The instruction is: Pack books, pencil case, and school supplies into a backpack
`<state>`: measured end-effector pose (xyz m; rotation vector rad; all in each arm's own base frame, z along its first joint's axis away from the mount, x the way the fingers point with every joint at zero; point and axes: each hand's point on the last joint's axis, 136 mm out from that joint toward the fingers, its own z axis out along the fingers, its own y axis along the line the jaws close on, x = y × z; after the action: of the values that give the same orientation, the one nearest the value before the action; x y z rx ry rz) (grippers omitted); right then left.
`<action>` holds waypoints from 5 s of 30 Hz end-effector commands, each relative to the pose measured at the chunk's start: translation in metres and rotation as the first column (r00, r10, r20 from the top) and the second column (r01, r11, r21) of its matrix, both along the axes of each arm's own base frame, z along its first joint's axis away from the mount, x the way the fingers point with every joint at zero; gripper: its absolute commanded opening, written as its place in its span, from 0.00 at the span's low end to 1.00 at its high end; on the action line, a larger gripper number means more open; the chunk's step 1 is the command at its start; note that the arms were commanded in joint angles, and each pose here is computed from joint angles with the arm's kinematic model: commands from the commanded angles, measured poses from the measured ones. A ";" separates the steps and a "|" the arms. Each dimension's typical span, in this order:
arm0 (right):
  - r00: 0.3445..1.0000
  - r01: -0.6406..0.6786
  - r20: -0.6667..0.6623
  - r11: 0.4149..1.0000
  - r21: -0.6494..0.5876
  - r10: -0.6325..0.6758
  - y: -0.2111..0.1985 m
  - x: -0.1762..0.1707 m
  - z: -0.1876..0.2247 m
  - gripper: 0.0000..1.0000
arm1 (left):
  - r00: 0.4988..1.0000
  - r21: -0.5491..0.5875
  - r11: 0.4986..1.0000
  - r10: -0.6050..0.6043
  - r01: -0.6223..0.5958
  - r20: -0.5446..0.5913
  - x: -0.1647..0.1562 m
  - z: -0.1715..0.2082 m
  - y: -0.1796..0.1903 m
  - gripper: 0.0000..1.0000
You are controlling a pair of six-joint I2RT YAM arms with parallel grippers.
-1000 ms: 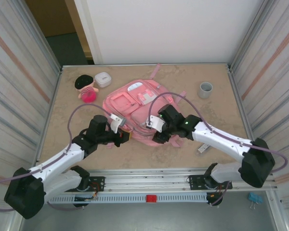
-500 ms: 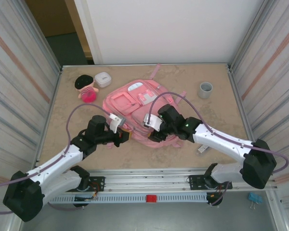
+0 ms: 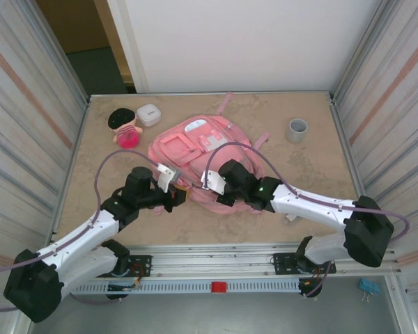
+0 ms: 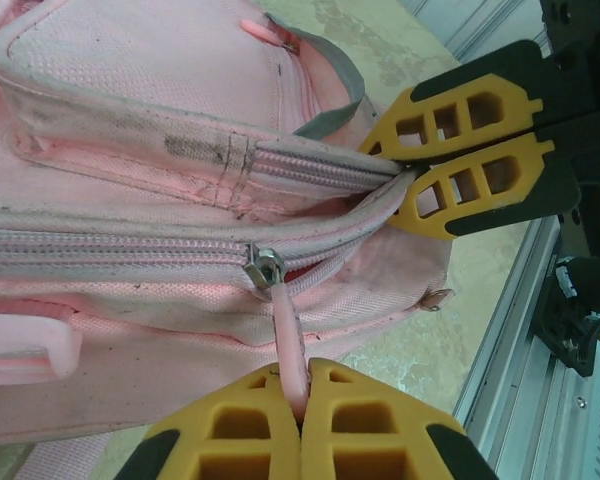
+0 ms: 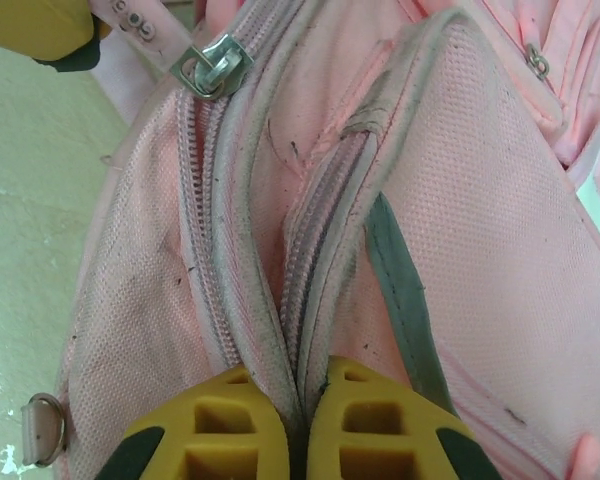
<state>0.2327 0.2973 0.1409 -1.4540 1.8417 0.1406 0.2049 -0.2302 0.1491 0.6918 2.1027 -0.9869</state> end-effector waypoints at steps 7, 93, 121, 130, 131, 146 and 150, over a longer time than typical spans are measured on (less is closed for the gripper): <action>1.000 -0.023 -0.008 0.973 0.232 0.026 0.029 0.009 0.045 0.00 | 0.950 -0.031 0.961 -0.267 0.275 0.160 -0.034 0.045 -0.048 0.00; 0.557 0.734 -0.773 0.615 0.288 -0.303 -0.046 -0.027 0.037 0.57 | 0.991 0.073 0.990 -0.125 0.121 0.040 -0.006 -0.025 -0.058 0.00; 0.121 0.993 -0.988 0.010 0.121 -0.100 -0.080 0.023 -0.011 0.53 | 0.989 0.080 0.991 -0.115 0.108 0.088 -0.013 -0.018 -0.046 0.00; 0.162 0.986 -0.986 0.029 0.161 -0.038 -0.085 0.030 0.004 0.30 | 0.989 0.070 0.991 -0.124 0.118 0.087 -0.013 -0.017 -0.048 0.00; 0.169 0.985 -0.985 0.045 0.168 -0.023 -0.080 0.030 0.007 0.24 | 0.988 0.067 0.991 -0.125 0.120 0.086 -0.013 -0.017 -0.049 0.00; 0.235 0.965 -0.972 0.113 0.236 0.024 -0.030 0.021 0.030 0.03 | 0.968 0.042 0.972 -0.234 0.231 0.095 -0.043 0.001 -0.081 0.00; 0.236 0.961 -0.971 0.139 0.238 0.031 -0.014 0.015 0.031 0.03 | 0.964 0.045 0.970 -0.243 0.239 0.113 -0.046 0.008 -0.093 0.00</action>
<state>0.2529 0.2545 0.1403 0.6051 2.2948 1.3369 0.1571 -0.2949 0.1132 0.9984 2.1300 -0.9353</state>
